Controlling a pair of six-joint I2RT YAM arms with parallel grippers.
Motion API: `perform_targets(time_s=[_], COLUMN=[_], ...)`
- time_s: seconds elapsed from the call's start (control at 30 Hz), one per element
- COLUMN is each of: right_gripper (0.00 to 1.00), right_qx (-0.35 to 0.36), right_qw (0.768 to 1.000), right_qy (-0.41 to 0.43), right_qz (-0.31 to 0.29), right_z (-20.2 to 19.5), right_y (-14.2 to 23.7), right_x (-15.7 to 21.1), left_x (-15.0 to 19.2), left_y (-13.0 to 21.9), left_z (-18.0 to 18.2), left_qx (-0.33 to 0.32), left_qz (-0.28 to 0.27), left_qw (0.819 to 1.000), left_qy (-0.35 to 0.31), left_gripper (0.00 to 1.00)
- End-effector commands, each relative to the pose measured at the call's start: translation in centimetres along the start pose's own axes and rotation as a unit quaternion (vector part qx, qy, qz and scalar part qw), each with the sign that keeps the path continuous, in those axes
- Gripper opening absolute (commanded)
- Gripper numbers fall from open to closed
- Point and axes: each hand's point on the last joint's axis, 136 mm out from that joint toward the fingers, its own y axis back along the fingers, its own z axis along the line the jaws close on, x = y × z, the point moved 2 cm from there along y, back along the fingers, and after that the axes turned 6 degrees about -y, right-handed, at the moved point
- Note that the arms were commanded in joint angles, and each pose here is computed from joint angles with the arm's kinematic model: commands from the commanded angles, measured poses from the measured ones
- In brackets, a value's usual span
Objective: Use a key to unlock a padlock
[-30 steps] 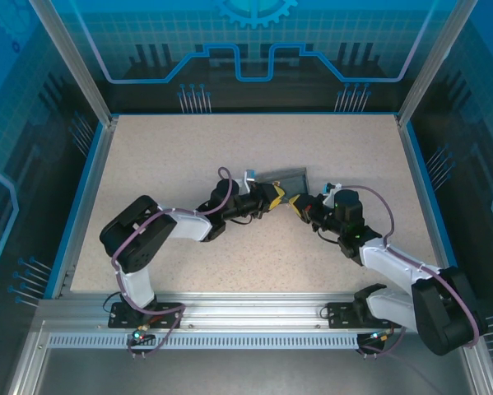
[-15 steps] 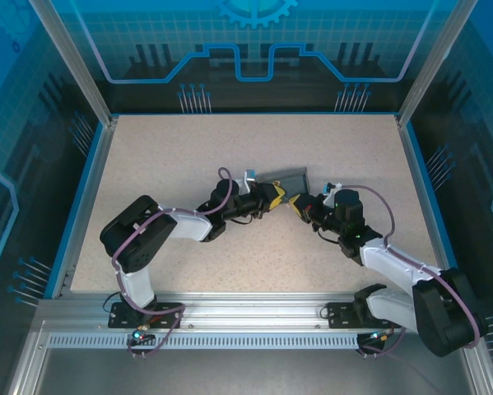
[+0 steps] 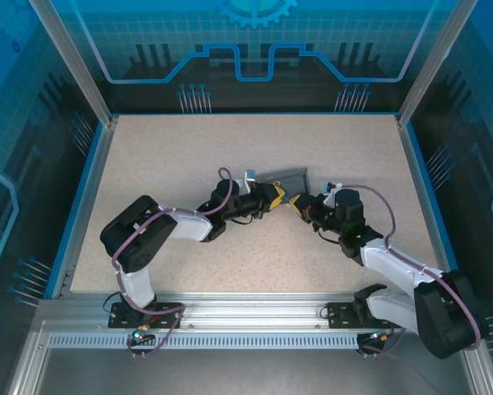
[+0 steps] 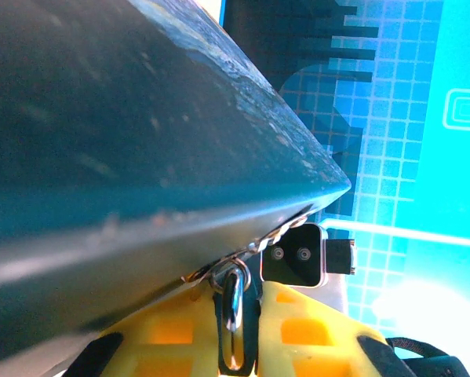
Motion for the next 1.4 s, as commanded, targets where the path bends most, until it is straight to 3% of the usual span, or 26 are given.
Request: perform_targets(time_s=[0.0, 1.37], right_gripper=[0.00, 0.00], right_qx=[-0.020, -0.041], right_qw=[1.000, 0.998], right_qy=[0.021, 0.045], right_qz=[-0.005, -0.019], right_z=[1.8, 2.5], right_y=[0.1, -1.1], right_x=[-0.1, -0.2], left_x=[0.6, 1.8], left_y=[-0.6, -1.5], left_z=[-2.6, -3.7], left_qx=[0.047, 0.075], left_qz=[0.013, 0.018], left_qw=[0.999, 0.997], left_qy=[-0.021, -0.003], left_gripper=[0.00, 0.00])
